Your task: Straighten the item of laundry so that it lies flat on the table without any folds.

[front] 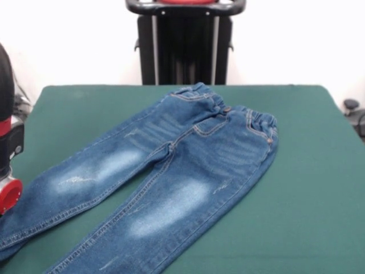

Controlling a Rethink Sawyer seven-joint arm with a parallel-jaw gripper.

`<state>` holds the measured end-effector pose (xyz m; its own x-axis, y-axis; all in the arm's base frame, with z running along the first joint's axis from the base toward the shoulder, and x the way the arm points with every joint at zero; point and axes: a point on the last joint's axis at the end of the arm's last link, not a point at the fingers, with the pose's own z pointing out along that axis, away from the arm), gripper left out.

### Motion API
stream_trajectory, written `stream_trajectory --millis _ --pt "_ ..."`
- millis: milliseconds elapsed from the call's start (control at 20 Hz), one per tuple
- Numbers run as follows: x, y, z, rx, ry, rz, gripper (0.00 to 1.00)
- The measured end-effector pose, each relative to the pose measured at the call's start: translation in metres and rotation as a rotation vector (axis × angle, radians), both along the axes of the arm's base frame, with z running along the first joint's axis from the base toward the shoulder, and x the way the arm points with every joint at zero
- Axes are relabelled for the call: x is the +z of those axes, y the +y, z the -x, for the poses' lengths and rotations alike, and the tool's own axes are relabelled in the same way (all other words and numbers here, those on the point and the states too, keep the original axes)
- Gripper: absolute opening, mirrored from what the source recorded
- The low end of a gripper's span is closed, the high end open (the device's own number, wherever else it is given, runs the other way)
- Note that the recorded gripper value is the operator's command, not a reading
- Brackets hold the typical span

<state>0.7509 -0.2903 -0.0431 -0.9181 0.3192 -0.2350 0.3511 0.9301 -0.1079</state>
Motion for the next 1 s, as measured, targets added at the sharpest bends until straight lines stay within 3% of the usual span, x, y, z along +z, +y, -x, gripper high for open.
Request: stream_trajectory --millis 500,1000 --pt "0.012 0.011 0.009 0.017 0.032 0.021 1.0" --pt "0.059 0.016 -0.001 -0.005 0.016 0.033 1.0"
